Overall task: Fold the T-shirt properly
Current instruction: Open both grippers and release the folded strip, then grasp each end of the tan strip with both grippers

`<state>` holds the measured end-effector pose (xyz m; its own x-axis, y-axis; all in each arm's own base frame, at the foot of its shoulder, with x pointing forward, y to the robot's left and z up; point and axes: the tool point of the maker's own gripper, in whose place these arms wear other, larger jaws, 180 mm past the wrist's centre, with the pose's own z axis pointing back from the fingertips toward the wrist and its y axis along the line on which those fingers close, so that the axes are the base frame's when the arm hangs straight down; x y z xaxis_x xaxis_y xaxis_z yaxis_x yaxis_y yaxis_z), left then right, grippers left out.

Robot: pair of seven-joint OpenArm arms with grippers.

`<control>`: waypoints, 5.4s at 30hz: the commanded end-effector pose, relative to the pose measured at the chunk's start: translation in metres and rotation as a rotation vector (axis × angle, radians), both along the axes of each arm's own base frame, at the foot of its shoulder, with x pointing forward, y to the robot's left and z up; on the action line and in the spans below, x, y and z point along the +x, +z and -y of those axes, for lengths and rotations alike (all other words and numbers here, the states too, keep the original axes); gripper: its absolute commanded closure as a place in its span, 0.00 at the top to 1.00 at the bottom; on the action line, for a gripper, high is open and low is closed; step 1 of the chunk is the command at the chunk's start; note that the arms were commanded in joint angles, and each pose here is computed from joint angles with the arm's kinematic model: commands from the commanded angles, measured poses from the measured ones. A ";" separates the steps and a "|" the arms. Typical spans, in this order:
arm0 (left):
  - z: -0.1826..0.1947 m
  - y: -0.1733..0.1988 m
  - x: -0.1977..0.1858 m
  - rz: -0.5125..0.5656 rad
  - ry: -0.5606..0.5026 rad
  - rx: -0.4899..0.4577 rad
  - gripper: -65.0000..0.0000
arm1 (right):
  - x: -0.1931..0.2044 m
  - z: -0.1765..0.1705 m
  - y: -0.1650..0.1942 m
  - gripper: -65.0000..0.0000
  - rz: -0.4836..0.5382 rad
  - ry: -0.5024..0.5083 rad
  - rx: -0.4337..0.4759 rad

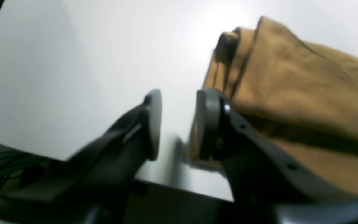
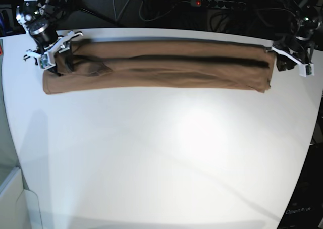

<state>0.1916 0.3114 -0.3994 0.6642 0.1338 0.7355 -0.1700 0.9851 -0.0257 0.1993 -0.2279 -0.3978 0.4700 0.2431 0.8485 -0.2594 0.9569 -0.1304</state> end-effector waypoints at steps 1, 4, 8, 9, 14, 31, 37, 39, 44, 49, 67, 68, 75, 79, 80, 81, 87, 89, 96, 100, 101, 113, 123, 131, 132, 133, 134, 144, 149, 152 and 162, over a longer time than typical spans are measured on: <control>-0.005 0.012 0.006 0.046 0.003 0.016 0.28 | 0.005 0.005 0.012 0.43 0.050 -0.017 0.005; -0.006 0.012 0.006 0.046 0.004 0.017 0.28 | 0.003 0.013 0.014 0.43 0.059 -0.055 0.004; -0.004 0.011 0.006 0.043 0.002 0.008 0.28 | 0.003 0.024 0.021 0.43 0.076 -0.080 -0.013; -0.003 0.011 0.006 0.043 0.003 0.006 0.28 | 0.003 0.024 0.022 0.43 0.077 -0.078 -0.014; 0.004 0.010 0.012 0.059 0.013 -0.012 0.28 | 0.008 0.028 0.026 0.35 0.084 -0.059 -0.033; -0.001 -0.021 -0.001 -0.016 0.033 -0.069 0.28 | 0.023 0.042 -0.010 0.12 0.028 -0.123 0.016; -0.001 -0.012 0.004 0.012 0.032 -0.060 0.28 | 0.018 0.036 -0.021 0.12 -0.013 -0.086 -0.052; -0.001 -0.006 0.005 0.022 0.027 -0.046 0.28 | 0.022 0.031 -0.022 0.12 -0.013 -0.071 -0.065; -0.002 0.000 0.009 0.039 0.024 -0.034 0.42 | 0.024 0.024 -0.024 0.12 -0.017 -0.049 -0.067; -0.002 0.002 0.015 0.052 0.025 -0.039 0.62 | 0.025 0.024 -0.024 0.12 -0.017 -0.048 -0.066; 0.012 -0.021 0.032 -0.012 0.030 -0.220 0.62 | 0.025 0.026 -0.024 0.12 -0.019 -0.045 -0.074; 0.014 -0.026 0.031 -0.021 0.034 -0.234 0.62 | 0.025 0.026 -0.024 0.12 -0.019 -0.045 -0.074; 0.016 -0.045 0.023 -0.062 0.045 -0.279 0.53 | 0.025 0.026 -0.024 0.12 -0.019 -0.045 -0.074; 0.016 -0.046 0.022 -0.073 0.043 -0.277 0.09 | 0.025 0.026 -0.024 0.12 -0.019 -0.045 -0.074; 0.015 -0.045 0.022 -0.072 0.042 -0.274 0.00 | 0.025 0.026 -0.024 0.12 -0.019 -0.045 -0.074; 0.015 -0.044 0.022 -0.072 0.040 -0.271 0.00 | 0.025 0.026 -0.024 0.12 -0.019 -0.045 -0.074; 0.011 -0.045 0.020 -0.090 0.036 -0.242 0.04 | 0.025 0.026 -0.023 0.12 -0.017 -0.045 -0.073; 0.009 -0.042 0.020 -0.093 0.036 -0.235 0.04 | 0.025 0.026 -0.023 0.12 -0.017 -0.045 -0.073; 0.020 0.009 0.034 -0.048 -0.018 -0.120 0.04 | 0.026 0.018 -0.025 0.12 -0.019 -0.025 -0.065; 0.027 0.041 0.050 -0.020 -0.040 -0.063 0.04 | 0.028 0.017 -0.025 0.12 -0.019 -0.028 -0.063; 0.027 0.046 0.053 -0.019 -0.043 -0.052 0.04 | 0.028 0.017 -0.025 0.12 -0.021 -0.028 -0.063; 0.031 0.067 0.062 -0.035 -0.043 -0.024 0.04 | 0.029 -0.007 -0.031 0.12 -0.031 0.019 -0.035; -0.028 0.000 0.010 -0.228 0.061 -0.086 0.38 | 0.034 -0.005 -0.028 0.12 -0.018 0.016 -0.040; -0.033 -0.016 0.001 -0.280 0.074 -0.117 0.60 | 0.034 -0.006 -0.028 0.12 -0.019 0.021 -0.041; -0.033 -0.016 0.001 -0.278 0.074 -0.118 0.60 | 0.034 -0.006 -0.028 0.12 -0.019 0.021 -0.041; -0.033 -0.019 0.000 -0.283 0.075 -0.125 0.60 | 0.034 -0.006 -0.028 0.12 -0.019 0.021 -0.041; -0.031 -0.023 0.000 -0.290 0.074 -0.140 0.60 | 0.034 -0.006 -0.028 0.12 -0.019 0.021 -0.041; -0.014 -0.070 -0.007 -0.379 0.087 -0.317 0.60 | 0.034 -0.006 -0.028 0.12 -0.019 0.023 -0.042; -0.006 -0.072 -0.005 -0.401 0.049 -0.312 0.60 | 0.035 -0.006 -0.028 0.12 -0.018 0.023 -0.042; -0.005 -0.074 -0.007 -0.410 0.044 -0.311 0.60 | 0.035 -0.006 -0.028 0.12 -0.018 0.024 -0.041; -0.021 -0.075 -0.028 -0.473 0.053 -0.283 0.51 | 0.038 -0.006 -0.027 0.12 -0.012 0.024 -0.041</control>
